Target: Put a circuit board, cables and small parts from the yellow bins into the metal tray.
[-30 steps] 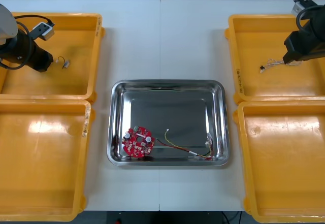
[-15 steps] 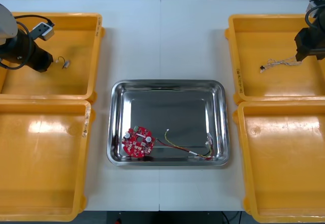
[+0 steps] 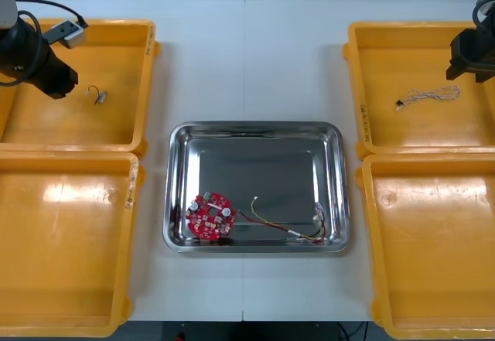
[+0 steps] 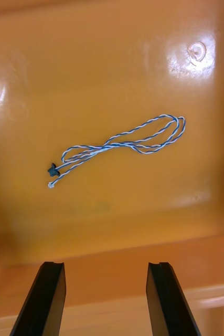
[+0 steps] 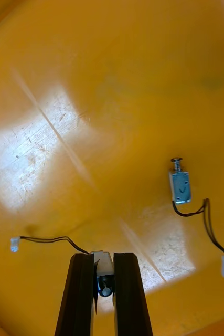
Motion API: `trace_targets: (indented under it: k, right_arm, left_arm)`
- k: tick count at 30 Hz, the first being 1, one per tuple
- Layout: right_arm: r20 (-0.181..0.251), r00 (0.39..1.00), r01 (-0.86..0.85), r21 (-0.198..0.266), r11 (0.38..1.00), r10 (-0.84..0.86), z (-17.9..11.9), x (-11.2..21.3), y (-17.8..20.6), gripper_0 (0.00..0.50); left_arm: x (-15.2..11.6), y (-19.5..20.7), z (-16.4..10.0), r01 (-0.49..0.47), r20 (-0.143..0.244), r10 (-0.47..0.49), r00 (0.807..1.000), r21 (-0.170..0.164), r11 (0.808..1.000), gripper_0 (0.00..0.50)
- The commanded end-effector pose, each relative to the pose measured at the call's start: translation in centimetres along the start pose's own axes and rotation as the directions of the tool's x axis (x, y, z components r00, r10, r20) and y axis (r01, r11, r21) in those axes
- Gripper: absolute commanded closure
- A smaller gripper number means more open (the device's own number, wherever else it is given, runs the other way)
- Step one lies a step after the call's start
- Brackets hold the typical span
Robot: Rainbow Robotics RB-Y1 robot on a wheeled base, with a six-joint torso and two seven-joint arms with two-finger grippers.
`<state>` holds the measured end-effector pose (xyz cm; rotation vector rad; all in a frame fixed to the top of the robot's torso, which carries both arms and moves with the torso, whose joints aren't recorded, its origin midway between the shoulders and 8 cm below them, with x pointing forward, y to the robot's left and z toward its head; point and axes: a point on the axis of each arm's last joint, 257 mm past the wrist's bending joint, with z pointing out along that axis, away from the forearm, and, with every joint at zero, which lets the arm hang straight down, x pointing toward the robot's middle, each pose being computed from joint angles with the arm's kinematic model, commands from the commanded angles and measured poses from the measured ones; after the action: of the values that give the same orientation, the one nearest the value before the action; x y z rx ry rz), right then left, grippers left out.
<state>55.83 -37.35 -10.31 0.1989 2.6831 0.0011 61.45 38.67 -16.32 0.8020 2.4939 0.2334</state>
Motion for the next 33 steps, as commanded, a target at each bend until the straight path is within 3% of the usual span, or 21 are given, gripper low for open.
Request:
trace_targets:
  k: [1,15,18,21,26,33]
  right_arm:
    - [0.067,0.996,-0.052,-0.049,0.997,0.055,-2.2,-3.0,1.1,0.053]
    - [0.103,0.964,-0.239,-0.064,0.969,0.244,-0.4,-5.4,2.1,0.054]
    - [0.107,0.949,-0.289,-0.072,0.955,0.295,0.0,-5.7,2.4,0.054]
    - [0.107,0.927,-0.352,-0.08,0.933,0.359,0.6,-6.0,2.6,0.053]
    - [0.091,0.879,-0.461,-0.088,0.883,0.468,1.9,-6.1,2.7,0.053]
    - [0.063,0.778,-0.621,-0.082,0.78,0.626,3.3,-5.9,2.5,0.053]
  left_arm:
    - [-1.3,2.6,-3.8,0.081,0.008,-0.081,0.997,-0.073,0.994,0.5]
    - [-4.0,-2.4,-9.7,0.19,-0.021,-0.192,0.981,-0.052,0.98,0.5]
    - [-4.5,-4.2,-10.5,0.196,-0.026,-0.198,0.98,-0.061,0.979,0.5]
    - [-5.2,-6.0,-11.0,0.221,-0.004,-0.222,0.975,-0.062,0.973,0.5]
    - [-6.1,-9.2,-11.2,0.273,0.031,-0.272,0.962,-0.035,0.961,0.5]
    - [-7.0,-14.6,-11.1,0.321,0.062,-0.32,0.946,-0.013,0.947,0.5]
